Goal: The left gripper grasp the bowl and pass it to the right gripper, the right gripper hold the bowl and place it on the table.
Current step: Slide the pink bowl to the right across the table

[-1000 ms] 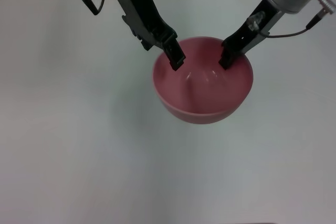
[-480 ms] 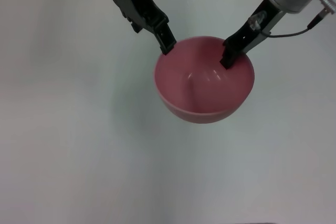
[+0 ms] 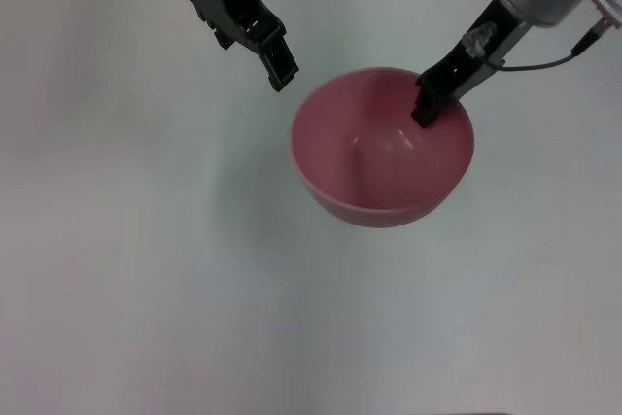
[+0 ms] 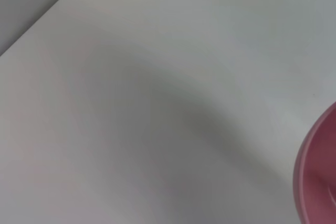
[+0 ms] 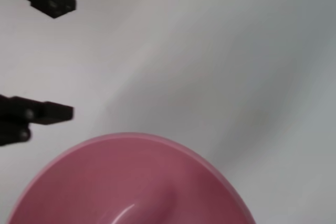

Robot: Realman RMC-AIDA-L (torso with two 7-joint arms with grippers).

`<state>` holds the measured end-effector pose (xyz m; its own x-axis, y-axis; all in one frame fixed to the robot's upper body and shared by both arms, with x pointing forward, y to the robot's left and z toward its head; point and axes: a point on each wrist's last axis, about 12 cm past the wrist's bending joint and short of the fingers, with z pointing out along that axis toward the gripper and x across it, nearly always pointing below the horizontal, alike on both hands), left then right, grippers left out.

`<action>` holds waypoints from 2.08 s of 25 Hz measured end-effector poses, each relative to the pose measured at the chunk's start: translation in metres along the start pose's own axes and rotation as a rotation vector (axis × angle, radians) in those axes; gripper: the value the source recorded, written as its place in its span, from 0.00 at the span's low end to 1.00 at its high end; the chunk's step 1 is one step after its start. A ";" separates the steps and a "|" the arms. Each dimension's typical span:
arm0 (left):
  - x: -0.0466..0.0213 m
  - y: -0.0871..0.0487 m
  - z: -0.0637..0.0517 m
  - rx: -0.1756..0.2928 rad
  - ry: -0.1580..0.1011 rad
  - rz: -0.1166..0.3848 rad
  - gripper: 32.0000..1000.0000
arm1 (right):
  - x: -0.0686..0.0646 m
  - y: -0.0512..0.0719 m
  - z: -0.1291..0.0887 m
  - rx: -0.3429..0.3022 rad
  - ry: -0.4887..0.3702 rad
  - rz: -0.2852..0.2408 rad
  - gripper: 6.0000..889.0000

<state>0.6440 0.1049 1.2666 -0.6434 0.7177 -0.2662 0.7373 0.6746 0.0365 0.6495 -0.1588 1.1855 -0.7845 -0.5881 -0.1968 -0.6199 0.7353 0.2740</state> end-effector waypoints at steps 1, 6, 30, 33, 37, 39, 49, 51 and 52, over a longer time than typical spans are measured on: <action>0.0000 0.000 0.001 0.000 -0.001 -0.001 0.86 | 0.001 -0.002 0.001 0.009 -0.001 0.003 0.03; 0.0015 0.002 0.004 0.001 -0.003 -0.008 0.86 | 0.012 -0.019 0.005 0.042 -0.020 0.037 0.03; 0.0140 0.004 0.029 -0.010 0.037 -0.034 0.85 | 0.052 -0.069 0.037 0.102 -0.131 0.132 0.03; 0.0141 0.004 0.030 -0.010 0.037 -0.034 0.85 | 0.055 -0.072 0.039 0.115 -0.138 0.136 0.03; 0.0143 0.004 0.030 -0.010 0.037 -0.035 0.85 | 0.061 -0.078 0.042 0.131 -0.146 0.153 0.03; 0.0144 0.004 0.030 -0.011 0.036 -0.035 0.85 | 0.066 -0.080 0.045 0.135 -0.147 0.164 0.03; 0.0166 0.006 0.033 -0.011 0.034 -0.042 0.85 | 0.072 -0.086 0.054 0.156 -0.164 0.176 0.03; 0.0167 0.006 0.033 -0.011 0.034 -0.042 0.85 | 0.073 -0.085 0.057 0.156 -0.165 0.177 0.02; 0.0168 0.006 0.033 -0.011 0.034 -0.042 0.85 | 0.074 -0.085 0.058 0.156 -0.166 0.176 0.03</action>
<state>0.6442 0.1152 1.2304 -0.6808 0.6938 -0.2348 0.7071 0.7062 0.0362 0.6437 -0.2451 1.0926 -0.8644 -0.3928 -0.3140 -0.4586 0.8719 0.1716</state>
